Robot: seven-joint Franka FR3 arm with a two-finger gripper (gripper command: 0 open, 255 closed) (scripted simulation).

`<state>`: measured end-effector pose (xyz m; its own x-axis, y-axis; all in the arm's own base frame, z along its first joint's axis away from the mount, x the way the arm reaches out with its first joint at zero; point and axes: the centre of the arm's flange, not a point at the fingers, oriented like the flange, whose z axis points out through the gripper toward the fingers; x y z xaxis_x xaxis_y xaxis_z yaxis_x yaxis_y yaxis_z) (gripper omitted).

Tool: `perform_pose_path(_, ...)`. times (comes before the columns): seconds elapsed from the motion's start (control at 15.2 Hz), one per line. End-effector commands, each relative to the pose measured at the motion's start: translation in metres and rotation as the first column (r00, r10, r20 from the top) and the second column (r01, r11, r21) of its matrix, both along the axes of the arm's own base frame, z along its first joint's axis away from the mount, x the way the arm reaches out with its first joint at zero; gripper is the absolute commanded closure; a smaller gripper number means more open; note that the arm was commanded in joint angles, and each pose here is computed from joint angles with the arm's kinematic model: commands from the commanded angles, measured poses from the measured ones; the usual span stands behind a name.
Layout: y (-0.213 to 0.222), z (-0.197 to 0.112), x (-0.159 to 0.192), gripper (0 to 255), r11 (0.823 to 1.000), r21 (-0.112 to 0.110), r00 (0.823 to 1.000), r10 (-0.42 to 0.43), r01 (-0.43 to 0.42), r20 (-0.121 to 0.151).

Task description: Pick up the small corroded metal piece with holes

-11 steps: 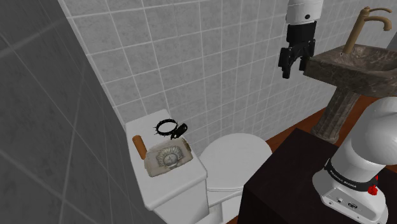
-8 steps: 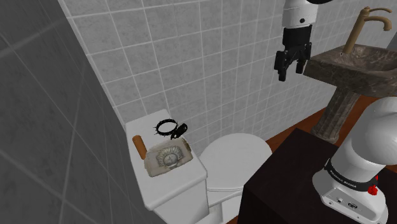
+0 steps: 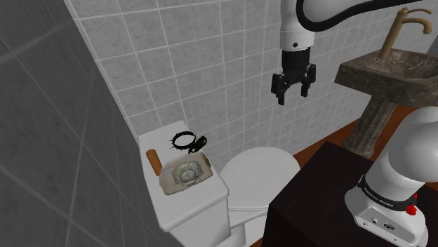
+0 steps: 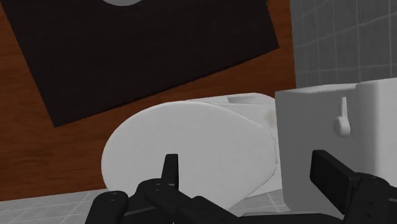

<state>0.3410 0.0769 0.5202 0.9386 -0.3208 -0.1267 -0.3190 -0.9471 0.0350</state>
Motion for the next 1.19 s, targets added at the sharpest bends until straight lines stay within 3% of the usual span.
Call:
perform_pose_path(0.0, 0.024, -0.015, 0.012, 0, 0.999, -0.005, 0.999, -0.036, 0.036, 0.003)
perform_pose_path(0.53, 0.099, -0.063, 0.069, 0, 0.986, -0.029, 0.986, -0.166, 0.166, 0.016)
perform_pose_path(1.12, 0.171, -0.117, 0.145, 0, 0.949, -0.053, 0.951, -0.309, 0.310, 0.033)
